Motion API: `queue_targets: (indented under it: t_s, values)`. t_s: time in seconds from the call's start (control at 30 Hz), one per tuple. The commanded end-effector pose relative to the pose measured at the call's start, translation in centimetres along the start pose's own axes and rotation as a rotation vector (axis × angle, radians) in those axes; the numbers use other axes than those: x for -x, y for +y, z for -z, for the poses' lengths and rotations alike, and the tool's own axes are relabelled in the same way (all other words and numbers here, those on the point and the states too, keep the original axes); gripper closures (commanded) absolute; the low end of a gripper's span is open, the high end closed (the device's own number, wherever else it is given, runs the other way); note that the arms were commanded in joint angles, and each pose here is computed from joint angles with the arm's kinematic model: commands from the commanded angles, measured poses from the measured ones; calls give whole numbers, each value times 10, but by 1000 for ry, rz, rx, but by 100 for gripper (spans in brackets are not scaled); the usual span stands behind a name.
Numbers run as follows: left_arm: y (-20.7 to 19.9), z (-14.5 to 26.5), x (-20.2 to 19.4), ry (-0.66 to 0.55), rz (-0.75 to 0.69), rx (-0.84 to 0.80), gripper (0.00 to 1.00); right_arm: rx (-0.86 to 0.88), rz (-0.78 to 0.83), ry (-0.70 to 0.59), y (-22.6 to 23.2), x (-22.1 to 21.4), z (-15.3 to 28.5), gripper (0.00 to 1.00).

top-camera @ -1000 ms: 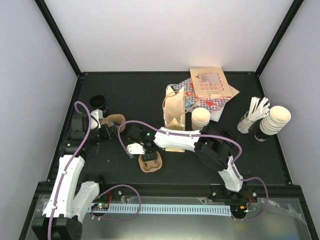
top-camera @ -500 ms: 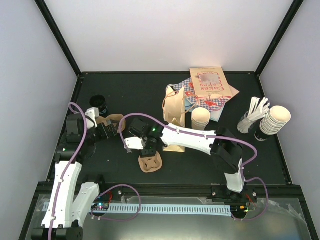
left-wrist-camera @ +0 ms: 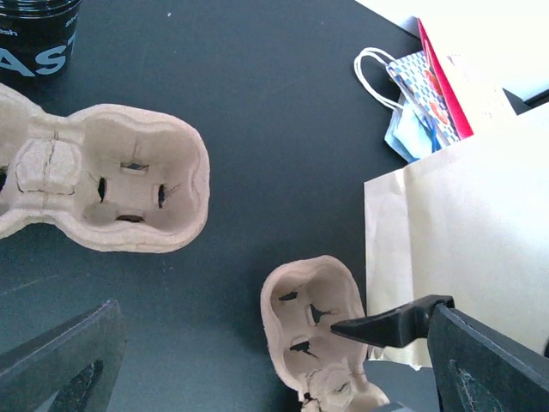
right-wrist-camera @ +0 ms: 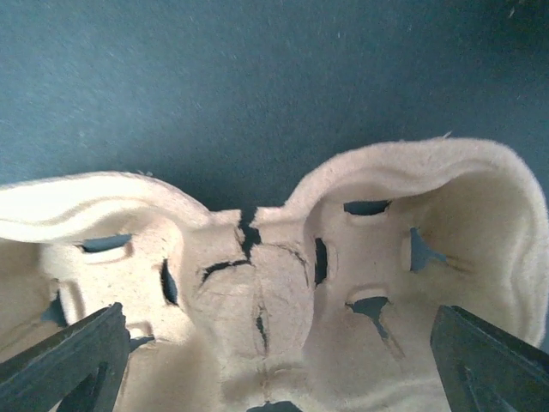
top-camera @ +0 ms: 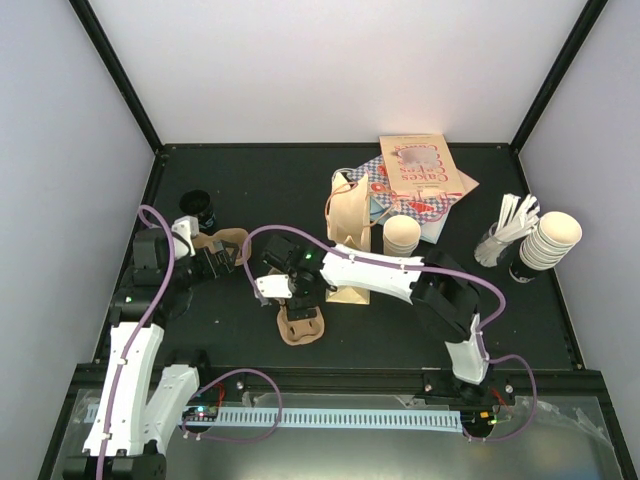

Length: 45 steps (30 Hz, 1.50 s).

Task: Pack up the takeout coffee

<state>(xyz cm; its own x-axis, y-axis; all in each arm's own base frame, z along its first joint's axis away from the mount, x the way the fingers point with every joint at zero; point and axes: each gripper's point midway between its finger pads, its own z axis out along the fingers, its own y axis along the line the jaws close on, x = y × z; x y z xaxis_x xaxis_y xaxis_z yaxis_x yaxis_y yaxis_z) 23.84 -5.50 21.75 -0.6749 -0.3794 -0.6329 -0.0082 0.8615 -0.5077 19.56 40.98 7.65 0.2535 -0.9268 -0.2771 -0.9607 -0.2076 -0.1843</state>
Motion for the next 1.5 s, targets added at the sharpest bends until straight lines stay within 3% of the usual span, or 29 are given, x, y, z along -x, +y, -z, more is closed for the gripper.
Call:
queue_targets:
  t_s: [0.0,0.43,0.77,1.17,1.47]
  values:
    - [-3,8,10,-30,-23,10,1,44,20,8,-1,-2,-11,3]
    - [-2,3,9,-20,-17,8,1,127,-5,49,11,-7,-36,12]
    - [-1,2,9,-16,-16,7,1,122,-36,64,14,-13,-44,30]
    - [-1,4,7,-16,-16,6,1,63,-35,-9,4,0,-15,53]
    - [-2,6,8,-19,-23,5,1,37,-48,-49,-1,10,11,55]
